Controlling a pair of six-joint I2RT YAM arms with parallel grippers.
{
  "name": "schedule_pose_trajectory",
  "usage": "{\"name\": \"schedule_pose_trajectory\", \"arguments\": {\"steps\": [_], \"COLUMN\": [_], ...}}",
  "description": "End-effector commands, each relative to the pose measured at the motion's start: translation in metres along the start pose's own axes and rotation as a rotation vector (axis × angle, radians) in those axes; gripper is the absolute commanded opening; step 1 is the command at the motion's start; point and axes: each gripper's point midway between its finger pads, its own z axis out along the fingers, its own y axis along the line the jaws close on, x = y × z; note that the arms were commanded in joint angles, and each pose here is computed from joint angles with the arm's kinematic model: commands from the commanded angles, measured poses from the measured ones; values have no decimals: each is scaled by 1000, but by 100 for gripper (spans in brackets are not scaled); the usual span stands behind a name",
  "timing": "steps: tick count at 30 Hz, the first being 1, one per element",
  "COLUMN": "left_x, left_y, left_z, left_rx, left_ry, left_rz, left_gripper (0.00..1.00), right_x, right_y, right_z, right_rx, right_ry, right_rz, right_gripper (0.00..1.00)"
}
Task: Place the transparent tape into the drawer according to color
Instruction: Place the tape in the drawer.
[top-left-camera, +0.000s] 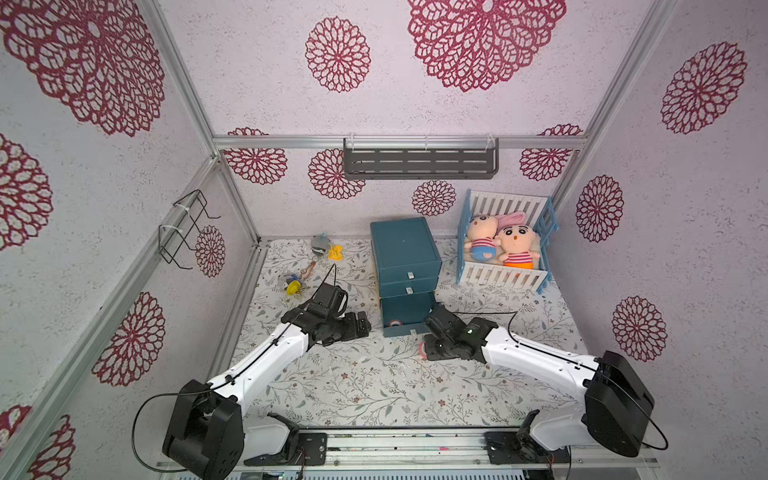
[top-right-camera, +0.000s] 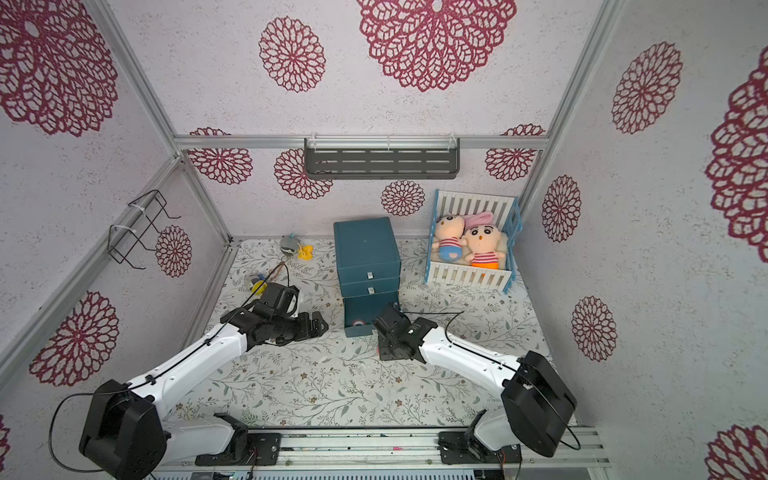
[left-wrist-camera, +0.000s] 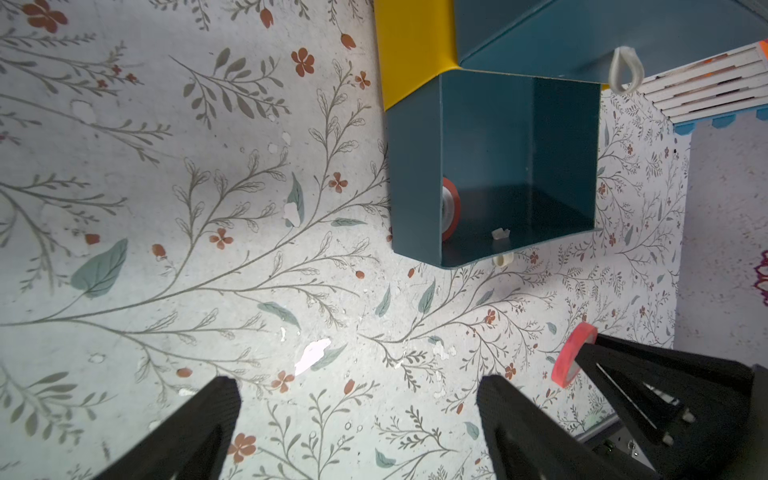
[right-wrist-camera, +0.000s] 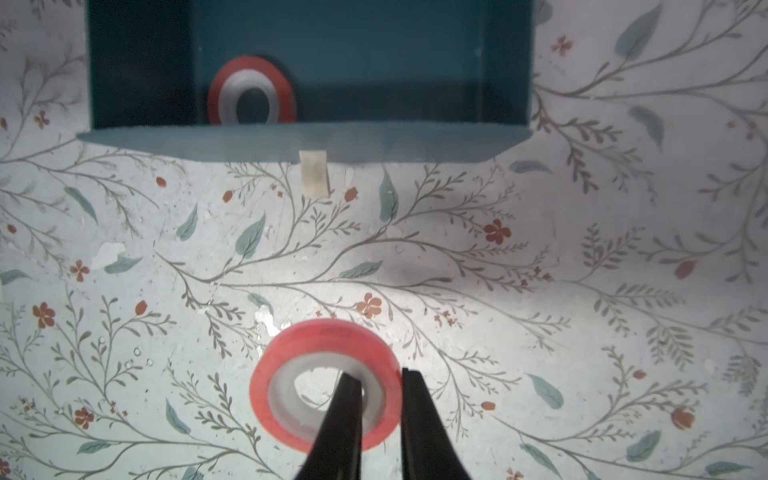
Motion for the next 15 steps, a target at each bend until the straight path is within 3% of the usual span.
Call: {"name": "schedule_pose_trajectory", "arguments": {"steps": [1, 15], "left_x": [-9, -9], "left_y": [-6, -3], "left_z": [-12, -18], "left_rx": [25, 10], "left_ry": [-34, -47], "left_rz": [12, 8], "left_gripper": [97, 97], "right_x": [-44, -107], "right_y": [5, -6], "right_z": [-17, -4], "right_rx": [-42, -16], "right_ry": [-134, -232], "right_rz": [11, 51], "right_gripper": [0, 0]}}
